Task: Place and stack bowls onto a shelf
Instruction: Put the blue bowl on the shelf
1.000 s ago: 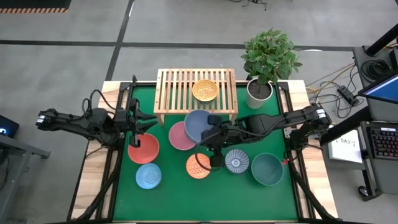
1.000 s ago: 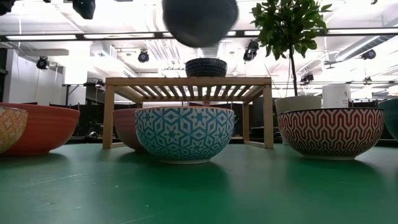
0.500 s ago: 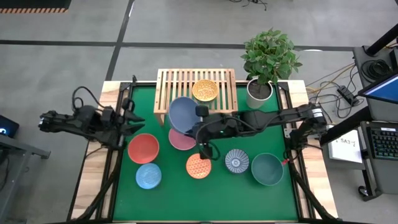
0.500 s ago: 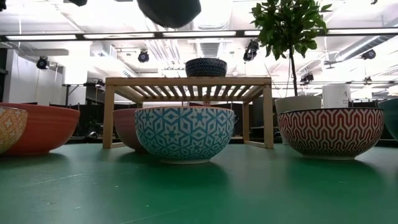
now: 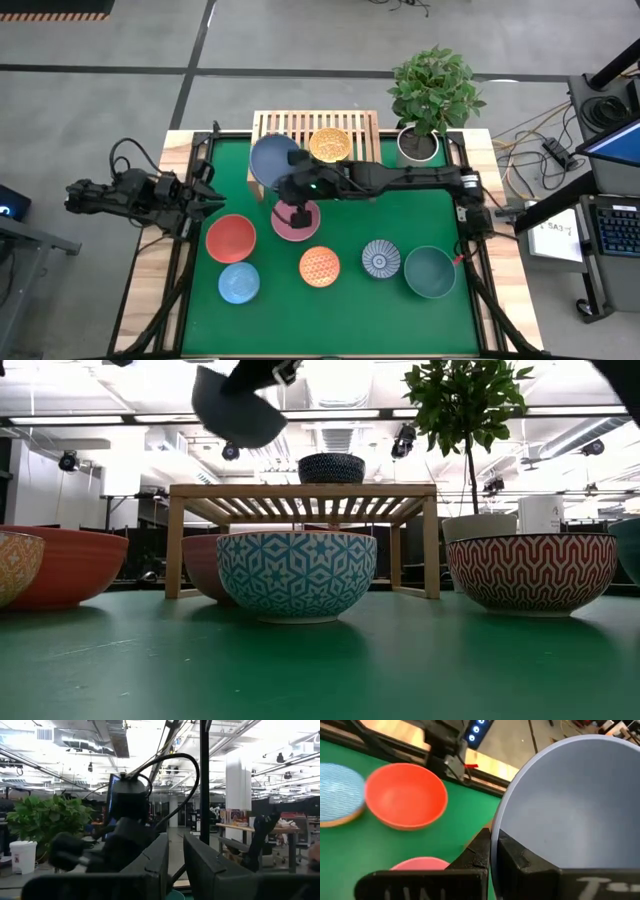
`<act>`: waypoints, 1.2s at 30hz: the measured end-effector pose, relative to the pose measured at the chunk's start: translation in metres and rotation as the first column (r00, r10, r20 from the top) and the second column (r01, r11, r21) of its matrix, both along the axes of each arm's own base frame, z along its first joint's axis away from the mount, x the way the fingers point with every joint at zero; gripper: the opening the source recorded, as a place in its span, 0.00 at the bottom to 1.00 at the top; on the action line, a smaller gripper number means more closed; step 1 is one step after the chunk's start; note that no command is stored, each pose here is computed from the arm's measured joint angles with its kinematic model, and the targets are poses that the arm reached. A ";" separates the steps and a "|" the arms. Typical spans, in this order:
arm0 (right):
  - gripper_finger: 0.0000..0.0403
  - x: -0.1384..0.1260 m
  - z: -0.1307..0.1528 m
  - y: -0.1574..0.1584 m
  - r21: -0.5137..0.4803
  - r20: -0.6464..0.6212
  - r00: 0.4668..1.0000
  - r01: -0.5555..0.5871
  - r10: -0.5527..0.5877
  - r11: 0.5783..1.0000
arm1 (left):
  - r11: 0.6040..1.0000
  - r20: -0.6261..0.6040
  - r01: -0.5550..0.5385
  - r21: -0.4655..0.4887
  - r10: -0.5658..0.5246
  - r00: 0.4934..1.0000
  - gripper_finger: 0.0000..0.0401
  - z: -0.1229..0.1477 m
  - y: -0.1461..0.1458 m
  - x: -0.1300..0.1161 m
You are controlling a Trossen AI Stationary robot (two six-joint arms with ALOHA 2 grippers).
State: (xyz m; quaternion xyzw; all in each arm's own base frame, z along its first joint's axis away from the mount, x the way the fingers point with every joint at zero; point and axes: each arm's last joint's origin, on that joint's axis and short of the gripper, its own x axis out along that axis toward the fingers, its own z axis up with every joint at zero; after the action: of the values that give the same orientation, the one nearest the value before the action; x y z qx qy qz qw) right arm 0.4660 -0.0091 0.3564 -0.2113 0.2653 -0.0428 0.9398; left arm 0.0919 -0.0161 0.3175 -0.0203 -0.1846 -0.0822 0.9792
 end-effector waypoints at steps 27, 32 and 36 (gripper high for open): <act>0.02 0.025 -0.017 -0.080 0.002 -0.120 0.976 0.182 -0.181 0.983 | 1.000 -0.006 0.001 -0.002 -0.001 1.000 0.10 -0.001 0.000 -0.001; 0.02 0.024 -0.017 -0.081 0.009 -0.121 0.976 0.186 -0.184 0.982 | 1.000 -0.006 0.001 -0.002 -0.001 1.000 0.10 -0.001 0.000 -0.001; 0.03 0.024 -0.018 -0.081 0.016 -0.131 0.974 0.191 -0.187 0.982 | 1.000 -0.006 0.001 -0.002 -0.001 1.000 0.10 -0.001 0.000 -0.001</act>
State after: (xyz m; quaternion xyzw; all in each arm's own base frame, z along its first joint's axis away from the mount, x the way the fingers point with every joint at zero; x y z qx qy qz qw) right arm 0.4896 -0.0903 0.3384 -0.1742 0.3448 -0.1145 0.9152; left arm 0.0910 -0.0159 0.3169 -0.0217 -0.1817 -0.0823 0.9797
